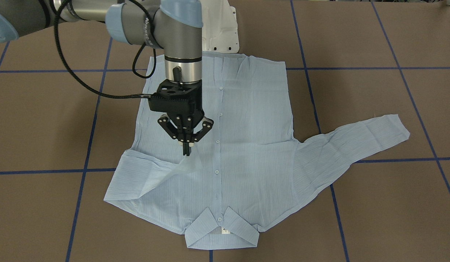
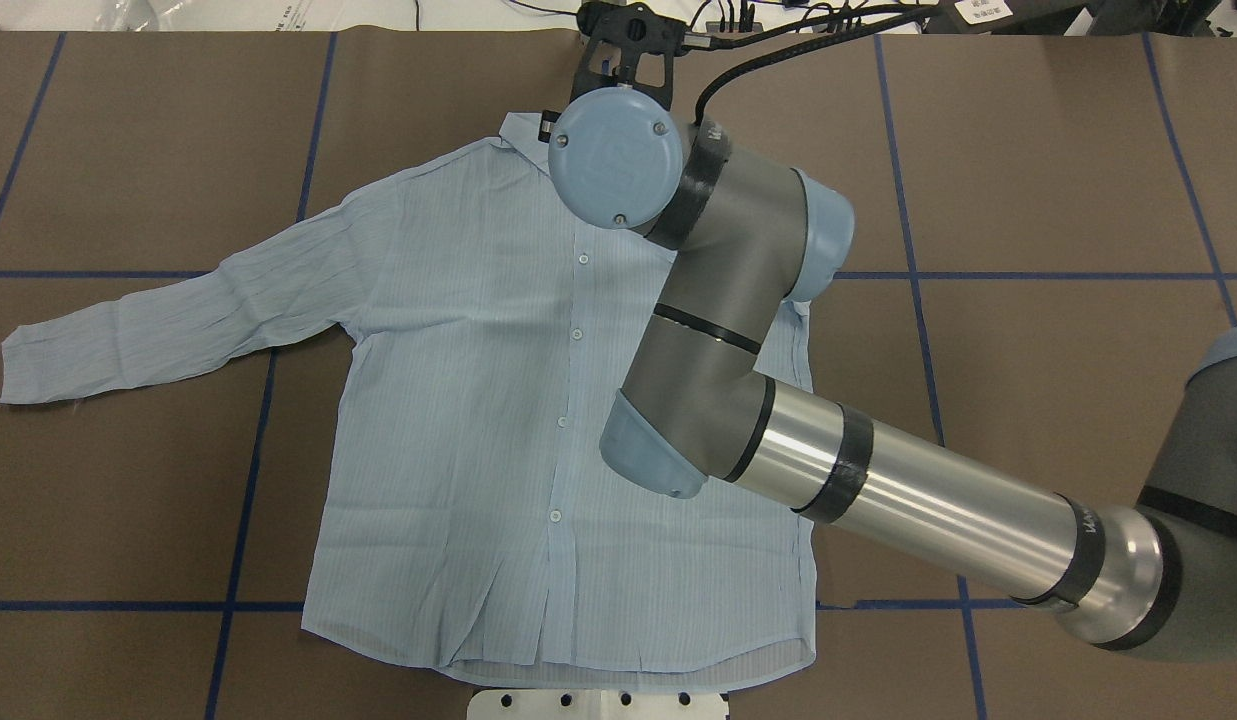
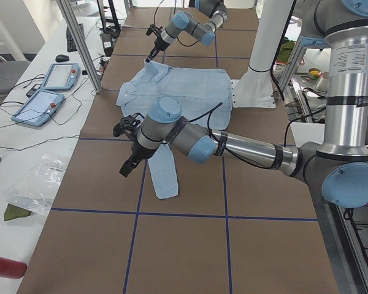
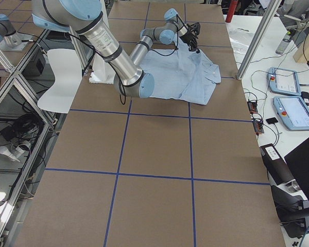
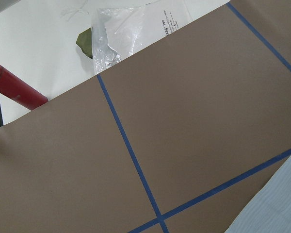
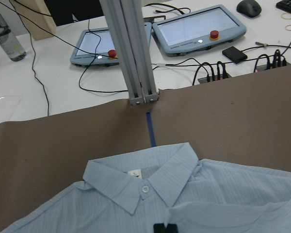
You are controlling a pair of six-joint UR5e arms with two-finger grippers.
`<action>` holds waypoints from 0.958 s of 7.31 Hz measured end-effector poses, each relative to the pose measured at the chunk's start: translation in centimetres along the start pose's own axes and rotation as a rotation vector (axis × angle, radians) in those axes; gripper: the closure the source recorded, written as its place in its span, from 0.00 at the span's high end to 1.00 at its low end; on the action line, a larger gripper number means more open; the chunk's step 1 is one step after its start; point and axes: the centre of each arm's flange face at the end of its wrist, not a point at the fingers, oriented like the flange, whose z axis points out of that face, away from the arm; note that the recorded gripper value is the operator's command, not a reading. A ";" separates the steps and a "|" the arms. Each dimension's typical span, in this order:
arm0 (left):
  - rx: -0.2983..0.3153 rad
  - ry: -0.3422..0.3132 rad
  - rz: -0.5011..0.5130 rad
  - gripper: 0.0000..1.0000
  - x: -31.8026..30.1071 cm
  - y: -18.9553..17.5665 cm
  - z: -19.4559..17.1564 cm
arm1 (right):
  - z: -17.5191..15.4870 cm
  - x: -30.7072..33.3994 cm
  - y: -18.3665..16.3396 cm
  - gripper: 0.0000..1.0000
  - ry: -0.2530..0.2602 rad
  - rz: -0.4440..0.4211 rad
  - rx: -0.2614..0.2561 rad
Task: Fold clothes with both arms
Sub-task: 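Carry the sleeve across the shirt chest toward the left gripper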
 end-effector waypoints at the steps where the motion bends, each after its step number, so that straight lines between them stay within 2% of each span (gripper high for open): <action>1: -0.001 0.000 0.000 1.00 0.0 0.0 0.1 | 0.6 -1.7 1.9 0.00 -0.040 -0.009 0.006; 3: -0.002 0.001 0.000 1.00 0.0 0.0 0.1 | 1.3 -5.5 5.2 0.00 -0.057 -0.046 -0.019; 4: -0.002 0.001 -0.001 1.00 0.0 0.0 0.1 | 1.7 -7.4 6.3 0.32 -0.049 -0.062 -0.032; 5: -0.002 0.001 -0.001 1.00 0.0 0.0 0.1 | 1.9 -9.1 7.2 0.98 -0.044 -0.069 -0.043; 7: -0.002 0.000 -0.001 1.00 0.0 0.1 0.1 | 2.1 -11.9 7.5 0.99 -0.030 -0.068 -0.054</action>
